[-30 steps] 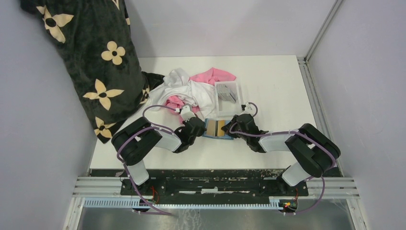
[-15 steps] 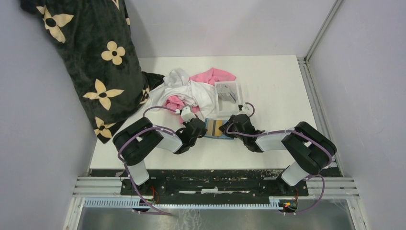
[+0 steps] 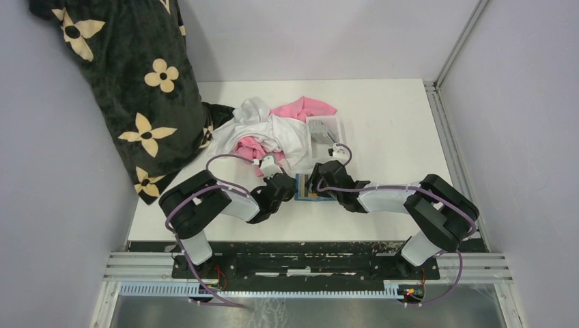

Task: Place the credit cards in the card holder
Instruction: Insert the credit card into the card holder.

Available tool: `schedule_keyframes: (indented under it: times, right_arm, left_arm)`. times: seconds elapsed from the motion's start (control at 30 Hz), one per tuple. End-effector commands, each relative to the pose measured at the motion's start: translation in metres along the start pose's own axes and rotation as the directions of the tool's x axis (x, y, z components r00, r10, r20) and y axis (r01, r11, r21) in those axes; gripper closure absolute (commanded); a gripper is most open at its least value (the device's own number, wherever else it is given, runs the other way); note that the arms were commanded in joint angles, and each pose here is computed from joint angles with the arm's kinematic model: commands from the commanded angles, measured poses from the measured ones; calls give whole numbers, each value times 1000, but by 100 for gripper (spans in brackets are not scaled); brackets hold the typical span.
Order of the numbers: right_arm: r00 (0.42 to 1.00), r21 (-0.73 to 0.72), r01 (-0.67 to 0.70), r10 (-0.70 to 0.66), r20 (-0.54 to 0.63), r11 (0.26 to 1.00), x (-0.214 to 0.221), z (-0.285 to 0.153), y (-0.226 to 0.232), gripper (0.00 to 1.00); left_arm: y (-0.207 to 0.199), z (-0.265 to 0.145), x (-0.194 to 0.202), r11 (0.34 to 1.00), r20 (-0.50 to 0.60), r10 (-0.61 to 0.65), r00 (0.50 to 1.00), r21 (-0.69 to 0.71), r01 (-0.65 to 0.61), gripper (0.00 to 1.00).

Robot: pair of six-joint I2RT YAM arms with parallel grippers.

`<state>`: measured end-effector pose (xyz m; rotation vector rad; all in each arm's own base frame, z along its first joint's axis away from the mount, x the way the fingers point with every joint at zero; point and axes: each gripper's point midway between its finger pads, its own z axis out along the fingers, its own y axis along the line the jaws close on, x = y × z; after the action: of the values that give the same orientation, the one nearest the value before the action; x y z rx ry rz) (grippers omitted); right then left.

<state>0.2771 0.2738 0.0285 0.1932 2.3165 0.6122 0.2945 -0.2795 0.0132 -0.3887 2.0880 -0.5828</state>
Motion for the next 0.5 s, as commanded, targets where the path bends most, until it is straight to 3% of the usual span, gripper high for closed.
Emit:
schedule_keyframes:
  times: [0.0, 0.3, 0.47]
  right_arm:
    - [997, 82, 71, -69, -29, 994, 4, -8, -15, 44]
    - [983, 92, 170, -161, -90, 981, 4, -7, 2, 42]
    - [965, 120, 250, -238, -110, 961, 7, -10, 7, 31]
  left_arm:
    - [68, -27, 68, 976, -274, 133, 952, -132, -175, 93]
    - [53, -28, 68, 990, -269, 106, 957, -65, -128, 93]
    - [52, -30, 66, 991, -262, 106, 959, -55, -124, 93]
